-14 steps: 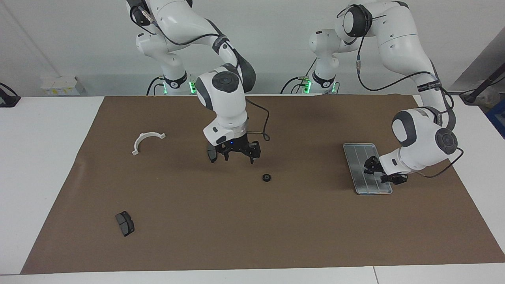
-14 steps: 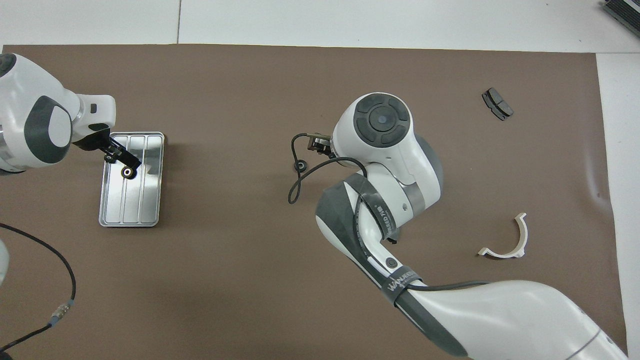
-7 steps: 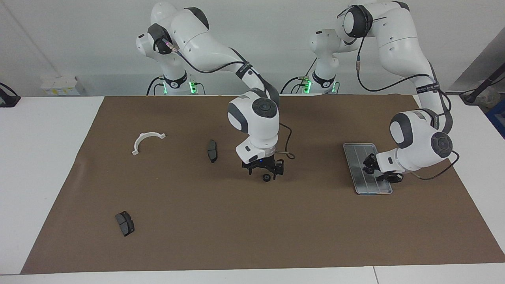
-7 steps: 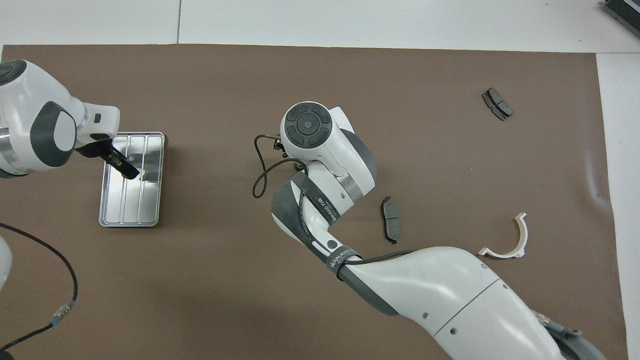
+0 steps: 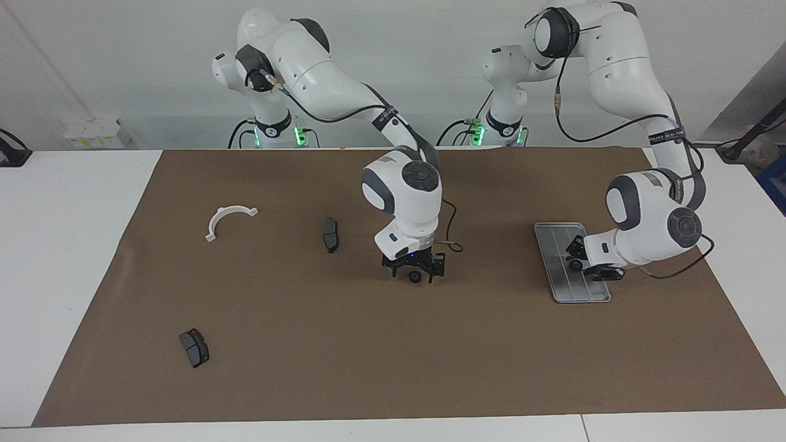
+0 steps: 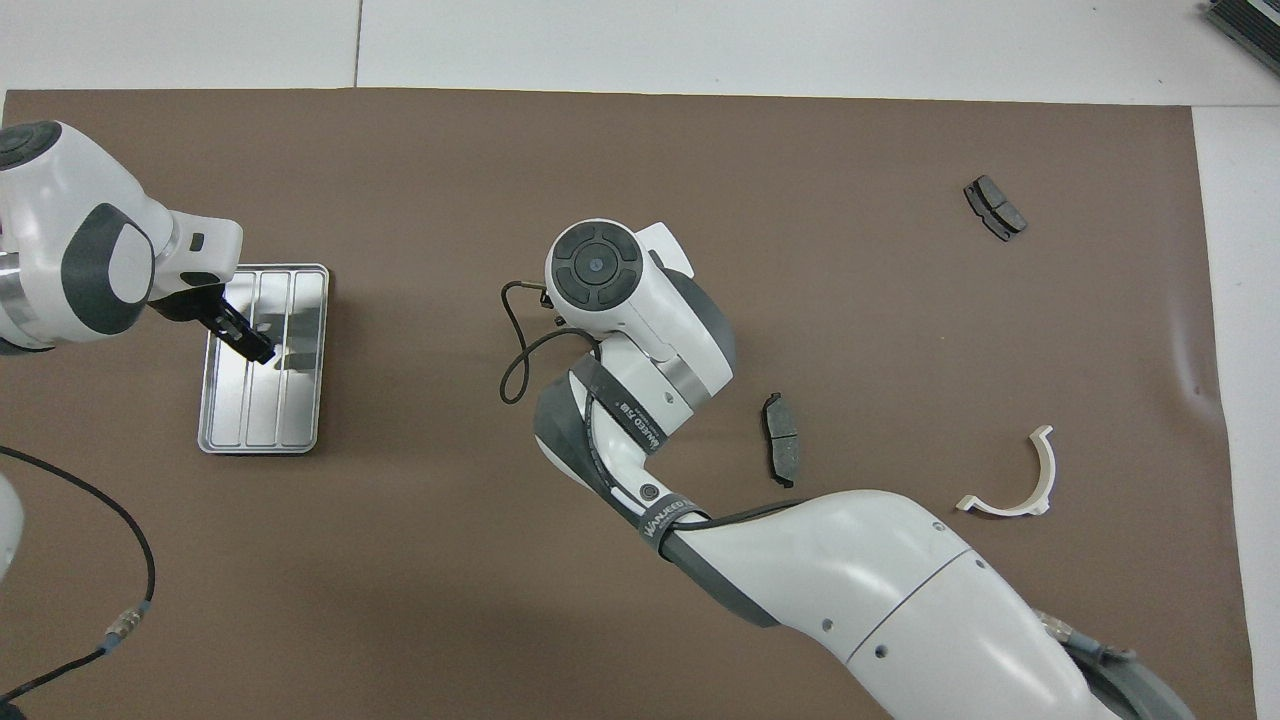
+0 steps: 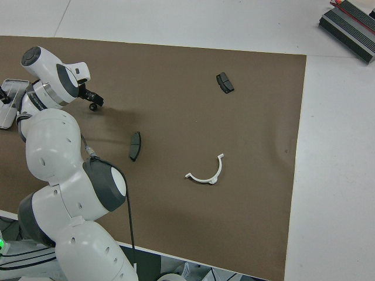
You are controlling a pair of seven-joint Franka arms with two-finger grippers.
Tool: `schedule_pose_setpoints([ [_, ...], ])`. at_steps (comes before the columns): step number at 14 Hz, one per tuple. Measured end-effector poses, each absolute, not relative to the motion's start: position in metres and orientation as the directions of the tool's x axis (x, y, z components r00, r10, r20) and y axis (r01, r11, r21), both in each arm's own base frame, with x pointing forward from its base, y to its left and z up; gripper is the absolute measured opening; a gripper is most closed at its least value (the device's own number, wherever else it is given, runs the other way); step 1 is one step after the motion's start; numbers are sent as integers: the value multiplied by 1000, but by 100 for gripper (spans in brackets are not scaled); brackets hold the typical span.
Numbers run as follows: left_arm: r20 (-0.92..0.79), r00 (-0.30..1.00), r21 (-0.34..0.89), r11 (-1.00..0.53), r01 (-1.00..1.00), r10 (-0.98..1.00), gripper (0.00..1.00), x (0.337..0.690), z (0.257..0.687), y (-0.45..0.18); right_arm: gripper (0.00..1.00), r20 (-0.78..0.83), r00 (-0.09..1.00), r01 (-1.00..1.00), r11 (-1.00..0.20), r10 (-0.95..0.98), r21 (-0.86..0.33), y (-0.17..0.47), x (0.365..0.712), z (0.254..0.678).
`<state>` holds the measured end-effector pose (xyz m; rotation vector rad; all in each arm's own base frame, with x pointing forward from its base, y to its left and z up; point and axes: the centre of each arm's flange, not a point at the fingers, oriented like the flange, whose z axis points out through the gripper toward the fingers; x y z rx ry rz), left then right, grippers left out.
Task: Place bearing gear from tray to pile
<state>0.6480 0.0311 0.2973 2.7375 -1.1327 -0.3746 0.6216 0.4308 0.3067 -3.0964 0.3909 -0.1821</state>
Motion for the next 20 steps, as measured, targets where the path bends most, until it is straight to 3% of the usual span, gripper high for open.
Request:
schedule_pose_setpoints([
  [1, -171, 682, 237, -702, -672, -711, 48, 648, 297, 31, 92, 114, 962, -246, -969, -248, -30, 431, 622, 305],
  [3, -172, 682, 239, -701, -672, -711, 46, 648, 297, 31, 88, 118, 962, -242, -969, -245, -38, 433, 621, 302],
  [4, -172, 681, 239, -701, -672, -712, 37, 648, 299, 31, 86, 118, 963, -238, -971, -241, -37, 436, 620, 300],
  [5, -173, 680, 241, -700, -672, -712, 35, 647, 299, 30, 85, 118, 964, -234, -972, -237, -36, 438, 618, 299],
  [7, -174, 680, 242, -700, -672, -712, 35, 647, 299, 30, 81, 119, 966, -228, -973, -231, -36, 442, 616, 299],
  [9, -172, 682, 239, -702, -671, -711, 35, 648, 301, 30, 67, 120, 967, -222, -974, -225, -35, 445, 614, 299],
  [15, -129, 817, 144, -826, -545, -562, 35, 671, 352, 3, 63, 127, 970, -209, -978, -209, -19, 446, 611, 295],
  [20, -130, 953, 80, -961, -266, -274, 35, 668, 379, -107, 58, 122, 971, -205, -979, -205, -7, 446, 608, 289],
])
